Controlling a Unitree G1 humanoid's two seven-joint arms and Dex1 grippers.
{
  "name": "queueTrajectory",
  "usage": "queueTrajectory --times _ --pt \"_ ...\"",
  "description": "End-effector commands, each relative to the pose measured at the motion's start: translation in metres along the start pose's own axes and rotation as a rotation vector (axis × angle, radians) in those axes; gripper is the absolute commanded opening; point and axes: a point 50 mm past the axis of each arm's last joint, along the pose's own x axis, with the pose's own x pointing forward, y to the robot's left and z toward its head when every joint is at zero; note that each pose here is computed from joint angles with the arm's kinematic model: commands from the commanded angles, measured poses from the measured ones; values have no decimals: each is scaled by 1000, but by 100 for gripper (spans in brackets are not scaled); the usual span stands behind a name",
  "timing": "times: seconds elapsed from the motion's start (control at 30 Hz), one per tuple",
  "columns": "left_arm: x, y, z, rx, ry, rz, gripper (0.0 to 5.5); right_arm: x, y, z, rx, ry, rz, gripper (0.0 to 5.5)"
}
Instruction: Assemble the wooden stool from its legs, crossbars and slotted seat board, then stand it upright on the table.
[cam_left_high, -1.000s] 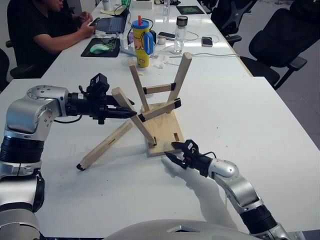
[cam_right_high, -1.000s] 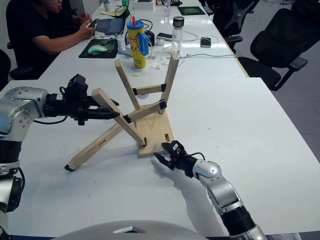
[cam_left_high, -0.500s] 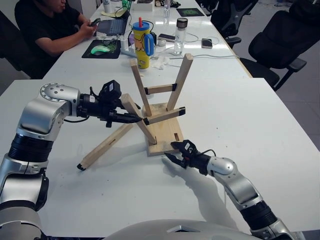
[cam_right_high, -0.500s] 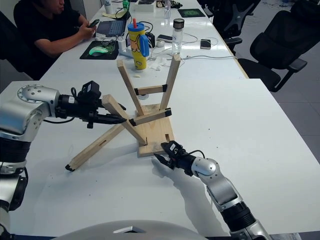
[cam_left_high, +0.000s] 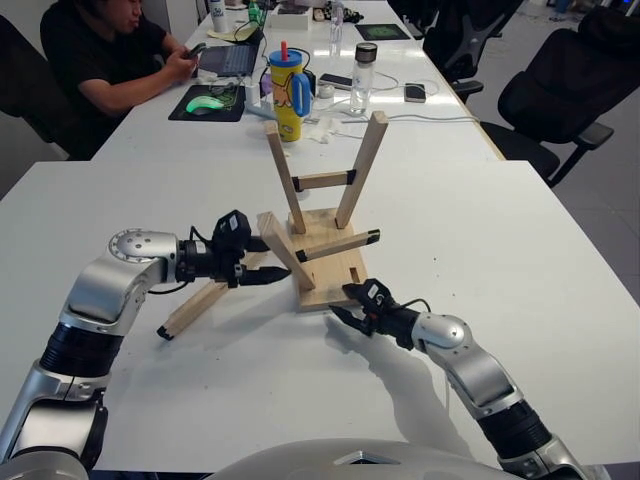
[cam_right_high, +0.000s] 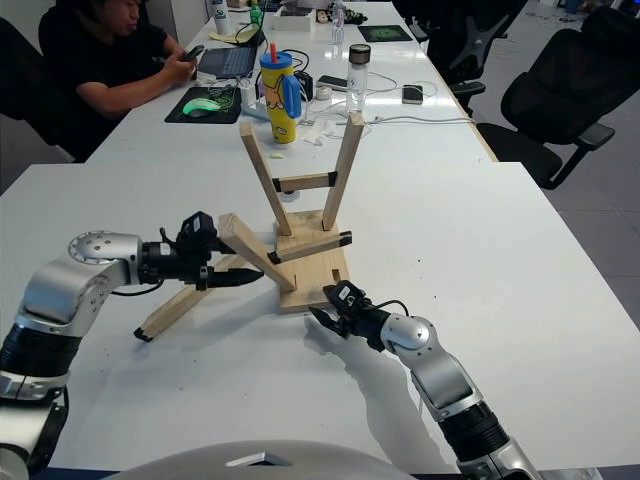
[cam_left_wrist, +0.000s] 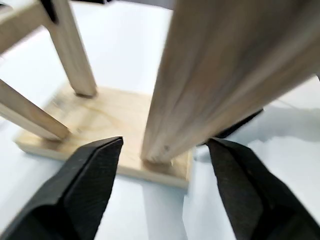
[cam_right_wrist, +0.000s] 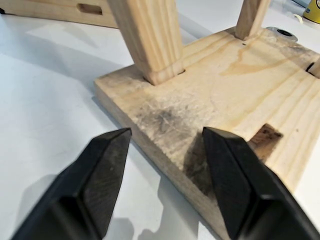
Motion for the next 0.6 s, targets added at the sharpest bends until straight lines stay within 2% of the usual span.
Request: queueTrajectory --times 0.03,0.13,0.3,0.6 --pt "-25 5 -29 -28 167 94 392 -5 15 -55 137 284 22 261" --pt "-51 5 -60 -51 313 180 436 -2 17 -58 141 314 21 261" --pt "-76 9 -72 -64 323 333 436 7 28 -56 184 304 20 261" --pt "-73 22 -82 -64 386 426 436 27 29 -41 211 266 -18 261"
